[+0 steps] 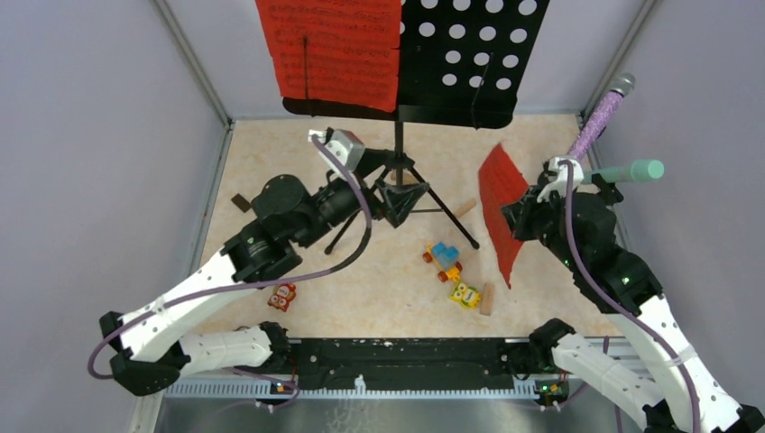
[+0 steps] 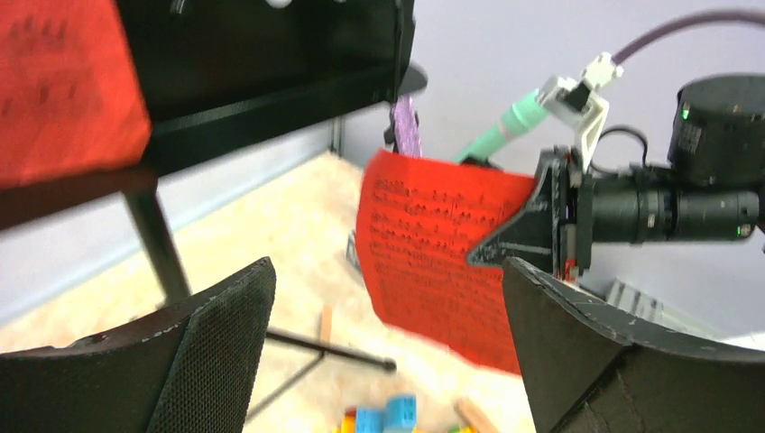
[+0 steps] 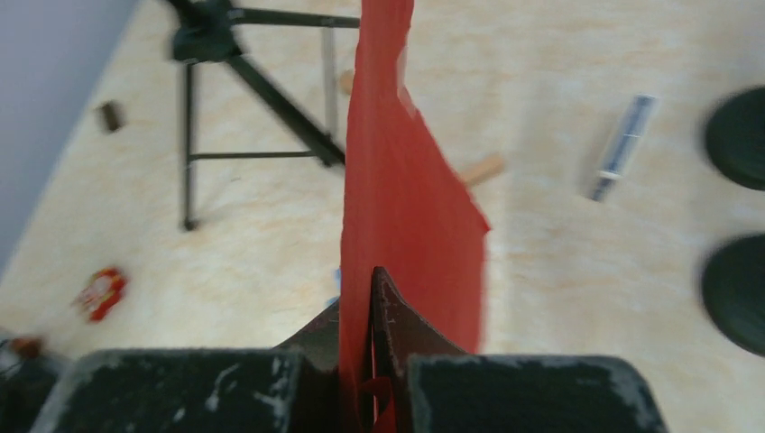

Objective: Pack up the instrument practice props

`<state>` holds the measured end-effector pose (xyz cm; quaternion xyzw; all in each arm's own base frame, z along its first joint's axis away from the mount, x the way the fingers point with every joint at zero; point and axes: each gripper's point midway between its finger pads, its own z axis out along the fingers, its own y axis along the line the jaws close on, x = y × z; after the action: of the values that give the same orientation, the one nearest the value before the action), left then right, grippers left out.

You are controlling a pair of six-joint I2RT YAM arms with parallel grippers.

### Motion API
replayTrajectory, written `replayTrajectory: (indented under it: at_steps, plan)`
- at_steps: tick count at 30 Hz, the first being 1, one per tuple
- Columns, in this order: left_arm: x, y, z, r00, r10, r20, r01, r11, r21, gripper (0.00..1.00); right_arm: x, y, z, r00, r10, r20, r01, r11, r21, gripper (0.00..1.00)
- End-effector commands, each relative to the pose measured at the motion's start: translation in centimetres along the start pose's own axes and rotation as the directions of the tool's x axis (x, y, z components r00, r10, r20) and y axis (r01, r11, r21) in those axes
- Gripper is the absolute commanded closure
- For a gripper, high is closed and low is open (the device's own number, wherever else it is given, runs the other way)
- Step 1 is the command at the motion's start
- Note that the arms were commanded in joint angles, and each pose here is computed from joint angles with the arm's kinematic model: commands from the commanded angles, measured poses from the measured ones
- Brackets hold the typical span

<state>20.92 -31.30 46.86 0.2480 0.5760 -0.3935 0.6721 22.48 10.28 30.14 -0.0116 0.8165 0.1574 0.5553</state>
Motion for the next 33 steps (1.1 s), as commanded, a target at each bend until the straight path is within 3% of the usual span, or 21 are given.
replayTrajectory:
  at_steps: [1, 5, 11, 18, 24, 27, 31, 33]
  plan:
    - [2.4, 1.1, -5.0, 0.993, -0.072, -0.099, 0.065, 0.996, -0.066, 0.01, -2.5, 9.0, -3.0, 0.991, 0.103, 0.082, -0.048, 0.862, -0.505, 1.0]
    - [3.3, 3.5, -10.4, 0.987, -0.134, -0.091, 0.113, 0.972, -0.205, 0.01, -1.1, 12.2, -4.2, 0.985, 0.172, 0.015, -0.118, 0.732, -0.671, 1.0]
    - [1.5, 6.1, -15.9, 0.986, -0.164, -0.025, 0.145, 0.927, -0.345, 0.01, 2.4, 16.6, -3.8, 0.999, 0.038, -0.012, -0.035, 0.715, -0.699, 1.0]
    - [-2.9, 6.7, -17.9, 0.991, -0.132, 0.037, 0.136, 0.918, -0.373, 0.01, 7.9, 28.5, -2.3, 0.98, -0.193, 0.043, 0.154, 0.611, -0.777, 1.0]
    - [-6.3, 7.0, -19.1, 0.993, -0.083, 0.087, 0.11, 0.916, -0.386, 0.01, 8.4, 36.9, 1.5, 0.97, -0.226, 0.092, 0.206, 0.555, -0.806, 1.0]
    - [-7.6, 7.3, -19.6, 0.994, -0.057, 0.097, 0.091, 0.913, -0.398, 0.01, 7.8, 40.4, 4.0, 0.966, -0.226, 0.125, 0.236, 0.57, -0.787, 1.0]
    - [-8.4, 7.3, -19.9, 0.992, -0.054, 0.11, 0.094, 0.912, -0.399, 0.01, 6.9, 43.4, 8.5, 0.965, -0.203, 0.168, 0.261, 0.647, -0.716, 1.0]
    - [-7.9, 7.3, -19.7, 0.993, -0.059, 0.101, 0.095, 0.911, -0.4, 0.01, 7.8, 43.9, 12.5, 0.97, -0.206, 0.132, 0.24, 0.705, -0.667, 1.0]
